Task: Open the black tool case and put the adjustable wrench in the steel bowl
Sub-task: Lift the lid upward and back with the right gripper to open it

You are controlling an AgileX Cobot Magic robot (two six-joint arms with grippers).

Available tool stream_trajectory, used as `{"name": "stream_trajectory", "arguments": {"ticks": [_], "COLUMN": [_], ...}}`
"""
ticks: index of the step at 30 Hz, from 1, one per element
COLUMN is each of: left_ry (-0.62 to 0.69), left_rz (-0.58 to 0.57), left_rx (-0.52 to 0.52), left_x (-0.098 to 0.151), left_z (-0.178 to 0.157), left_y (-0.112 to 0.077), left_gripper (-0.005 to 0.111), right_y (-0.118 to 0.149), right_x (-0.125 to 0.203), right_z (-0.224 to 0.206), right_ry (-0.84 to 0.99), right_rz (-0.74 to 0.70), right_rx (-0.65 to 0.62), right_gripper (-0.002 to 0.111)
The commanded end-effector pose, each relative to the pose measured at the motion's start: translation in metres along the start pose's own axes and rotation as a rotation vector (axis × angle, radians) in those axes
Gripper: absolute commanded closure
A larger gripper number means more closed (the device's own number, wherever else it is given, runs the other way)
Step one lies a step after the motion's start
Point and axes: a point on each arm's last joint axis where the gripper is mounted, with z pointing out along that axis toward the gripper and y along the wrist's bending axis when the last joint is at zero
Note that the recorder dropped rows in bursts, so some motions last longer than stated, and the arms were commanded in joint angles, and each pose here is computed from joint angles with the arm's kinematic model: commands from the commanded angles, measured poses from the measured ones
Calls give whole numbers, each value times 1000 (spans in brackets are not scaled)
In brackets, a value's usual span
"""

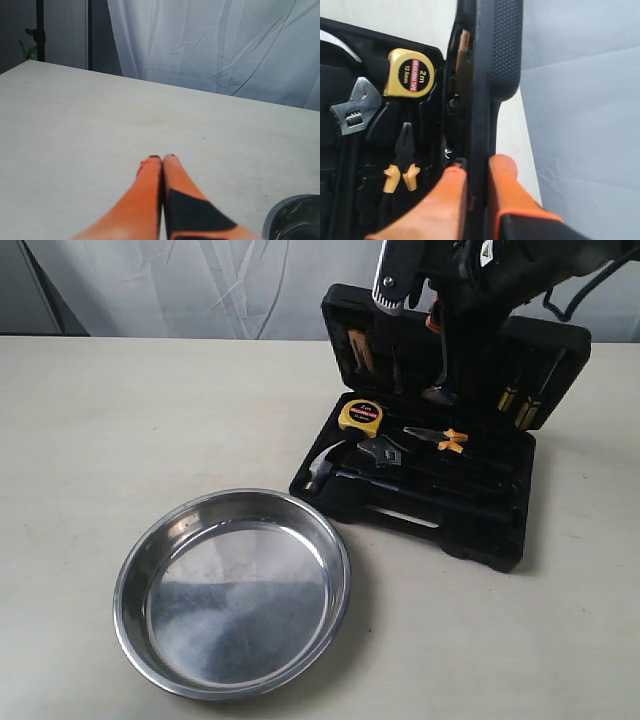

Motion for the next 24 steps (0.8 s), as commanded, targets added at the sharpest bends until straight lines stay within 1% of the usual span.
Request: {"name": "stream_trajectory", "arguments": {"ticks": [1,6,11,17,20,21,24], "left_ry": [-3,-3,-3,-3,-3,-3,-5], "left_rz": [1,1,1,1,1,1,1], "left_rx": [10,10,10,10,10,10,11], "left_x": [-1,-1,-1,-1,-1,-1,-1], "left_z": [0,0,0,0,0,0,0], "left_y": [-1,-1,-1,-1,-1,-1,-1], "left_gripper": [106,106,106,106,106,106,106], "right_y": [-15,-29,-45,-51,-52,-52,-60], "right_x": [3,20,46,65,69,71,75], "right_z": [7,16,33,56,63,64,62], "right_ry": [-49,-62,-64,-79,-92,-98,-118], "right_rz": [-15,22,66,91,118,151,272], "right_rx": [107,180,260,318,332,335,354], "right_gripper": [109,109,109,109,109,107,89]}}
